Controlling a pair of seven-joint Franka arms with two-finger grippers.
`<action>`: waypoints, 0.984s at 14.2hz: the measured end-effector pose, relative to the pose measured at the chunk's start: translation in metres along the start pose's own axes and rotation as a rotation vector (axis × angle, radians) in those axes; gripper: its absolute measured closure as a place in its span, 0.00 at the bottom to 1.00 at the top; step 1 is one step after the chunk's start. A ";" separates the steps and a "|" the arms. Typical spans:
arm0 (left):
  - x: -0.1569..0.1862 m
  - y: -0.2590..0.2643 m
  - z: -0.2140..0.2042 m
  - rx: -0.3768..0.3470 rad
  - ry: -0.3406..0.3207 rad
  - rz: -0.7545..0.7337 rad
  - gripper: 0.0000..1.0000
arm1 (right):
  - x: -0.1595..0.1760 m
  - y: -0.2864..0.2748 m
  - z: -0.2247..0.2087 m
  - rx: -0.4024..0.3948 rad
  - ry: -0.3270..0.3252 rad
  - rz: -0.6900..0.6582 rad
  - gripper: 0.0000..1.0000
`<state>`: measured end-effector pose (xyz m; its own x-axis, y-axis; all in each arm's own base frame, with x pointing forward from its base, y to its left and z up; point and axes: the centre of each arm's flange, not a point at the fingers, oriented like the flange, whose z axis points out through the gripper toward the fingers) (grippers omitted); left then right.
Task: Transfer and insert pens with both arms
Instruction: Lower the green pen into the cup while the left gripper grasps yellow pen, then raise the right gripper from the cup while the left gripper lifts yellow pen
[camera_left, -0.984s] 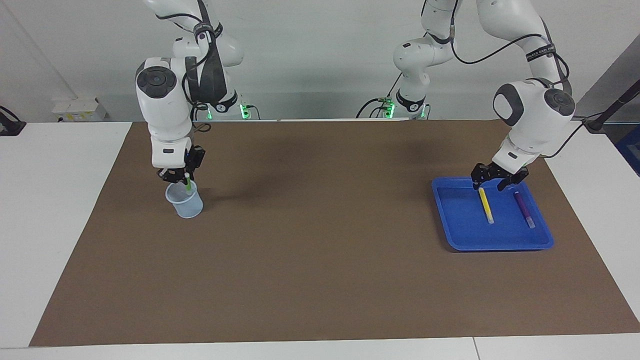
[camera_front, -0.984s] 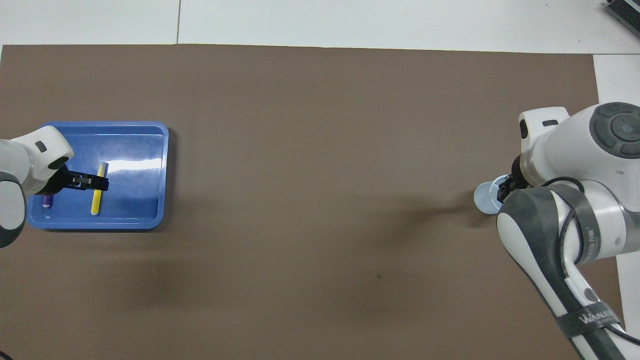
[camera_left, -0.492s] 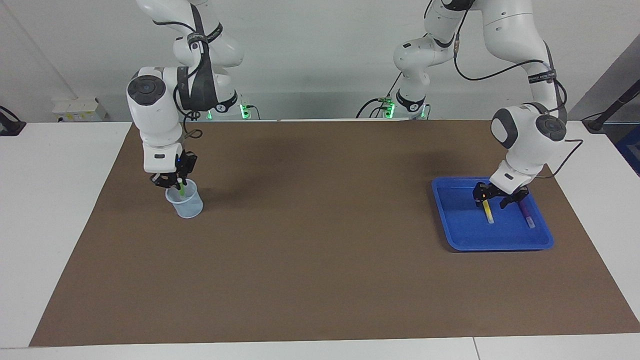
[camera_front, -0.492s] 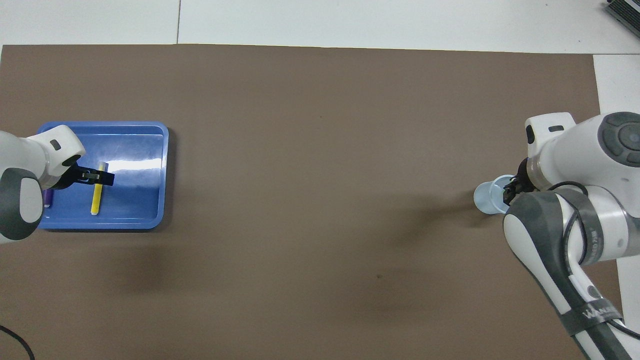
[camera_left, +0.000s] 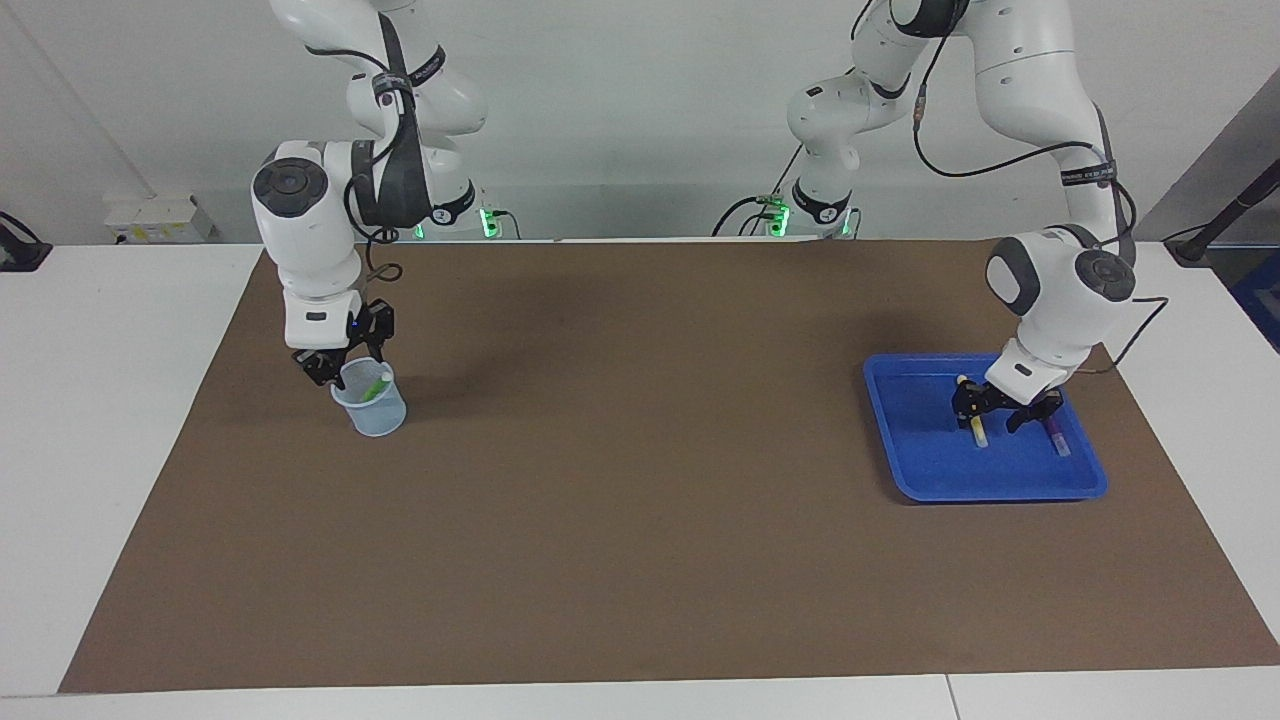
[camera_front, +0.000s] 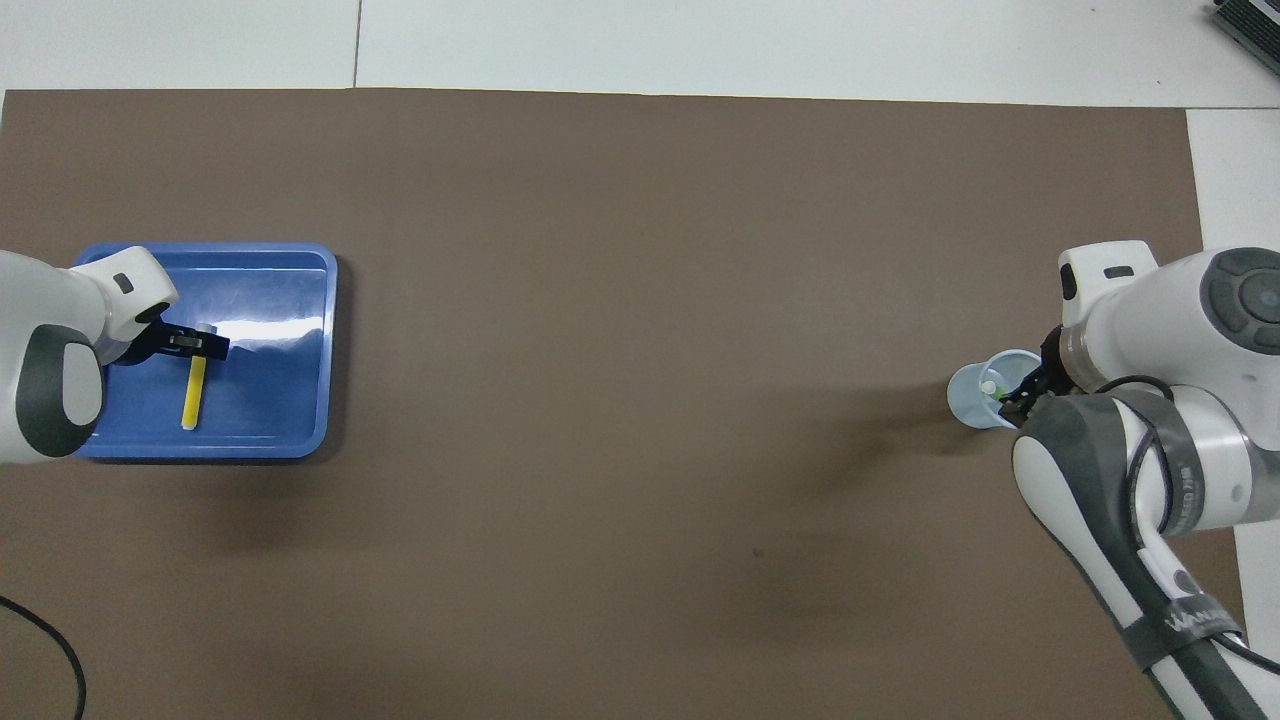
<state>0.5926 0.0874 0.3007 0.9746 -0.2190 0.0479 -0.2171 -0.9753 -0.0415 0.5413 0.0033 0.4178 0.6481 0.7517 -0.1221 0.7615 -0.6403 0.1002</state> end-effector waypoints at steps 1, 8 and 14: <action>-0.001 0.001 0.004 -0.004 -0.007 0.001 0.29 | 0.001 -0.001 -0.004 -0.004 0.003 -0.003 0.20; -0.004 0.002 0.001 -0.012 -0.039 0.002 0.59 | 0.031 -0.023 -0.034 -0.015 0.045 -0.047 0.00; -0.006 0.000 -0.001 -0.015 -0.052 -0.003 0.83 | 0.035 -0.031 -0.038 0.060 0.060 0.080 0.00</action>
<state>0.5869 0.0888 0.3013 0.9767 -0.2144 -0.0041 -0.2145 -0.9764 -0.0269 0.5406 0.0556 0.4480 0.7075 0.7045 -0.0561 0.7067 -0.7059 0.0481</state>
